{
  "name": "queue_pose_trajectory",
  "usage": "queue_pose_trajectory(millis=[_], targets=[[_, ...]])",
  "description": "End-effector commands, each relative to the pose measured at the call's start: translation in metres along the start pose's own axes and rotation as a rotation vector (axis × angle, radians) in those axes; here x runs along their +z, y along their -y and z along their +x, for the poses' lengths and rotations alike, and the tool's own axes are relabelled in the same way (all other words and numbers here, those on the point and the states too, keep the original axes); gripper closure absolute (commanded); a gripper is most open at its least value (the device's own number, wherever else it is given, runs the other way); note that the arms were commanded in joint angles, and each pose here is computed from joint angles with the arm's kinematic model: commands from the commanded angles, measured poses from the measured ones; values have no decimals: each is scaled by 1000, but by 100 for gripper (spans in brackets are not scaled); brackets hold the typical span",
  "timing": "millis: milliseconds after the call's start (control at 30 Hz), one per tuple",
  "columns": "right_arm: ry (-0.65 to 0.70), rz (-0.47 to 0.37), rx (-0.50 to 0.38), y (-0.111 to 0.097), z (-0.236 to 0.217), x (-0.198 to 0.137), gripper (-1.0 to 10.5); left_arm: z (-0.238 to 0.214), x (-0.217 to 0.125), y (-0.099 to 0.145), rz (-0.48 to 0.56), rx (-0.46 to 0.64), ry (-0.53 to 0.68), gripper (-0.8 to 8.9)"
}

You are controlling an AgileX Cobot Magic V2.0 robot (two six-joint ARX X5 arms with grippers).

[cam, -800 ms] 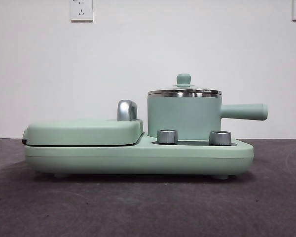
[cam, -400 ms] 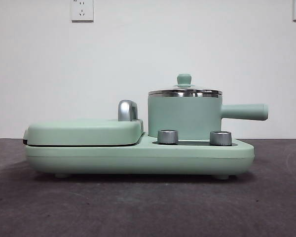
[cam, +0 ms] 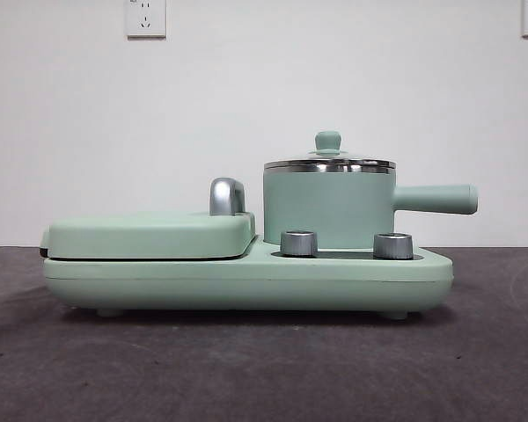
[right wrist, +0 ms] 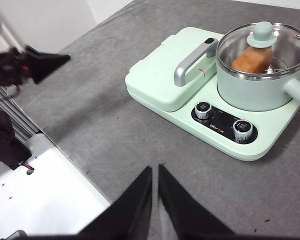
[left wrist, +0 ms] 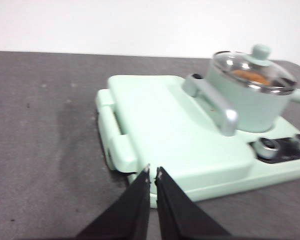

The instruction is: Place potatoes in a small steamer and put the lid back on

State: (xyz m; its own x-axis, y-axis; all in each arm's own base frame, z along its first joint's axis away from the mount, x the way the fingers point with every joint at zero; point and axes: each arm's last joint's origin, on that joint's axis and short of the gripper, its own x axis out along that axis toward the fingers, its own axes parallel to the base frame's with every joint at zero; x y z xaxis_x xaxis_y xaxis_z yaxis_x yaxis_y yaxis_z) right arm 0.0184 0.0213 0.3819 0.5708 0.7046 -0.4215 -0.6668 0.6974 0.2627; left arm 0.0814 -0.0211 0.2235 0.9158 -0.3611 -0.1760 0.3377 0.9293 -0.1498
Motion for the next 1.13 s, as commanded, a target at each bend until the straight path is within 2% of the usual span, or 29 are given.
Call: queue_pose_trajectory(millis=[33,167,400,767,1133], targets=[[11,-12,8,-1,-1,2,929,8,-21,-5,11,15,21,792],[11,-12,9,-1,-1,2,930,15,-45,-12,42,44,18,792],[11,-12,9,-1,-1,2,929,19,-63,-21,31,191,-7,790],[11,-12,9,-1,-1,2,929,18,-67,-30,14,322,5,790],[11,-12,9,-1,-1,2,930,18,-66,-33,16,352,26,790]])
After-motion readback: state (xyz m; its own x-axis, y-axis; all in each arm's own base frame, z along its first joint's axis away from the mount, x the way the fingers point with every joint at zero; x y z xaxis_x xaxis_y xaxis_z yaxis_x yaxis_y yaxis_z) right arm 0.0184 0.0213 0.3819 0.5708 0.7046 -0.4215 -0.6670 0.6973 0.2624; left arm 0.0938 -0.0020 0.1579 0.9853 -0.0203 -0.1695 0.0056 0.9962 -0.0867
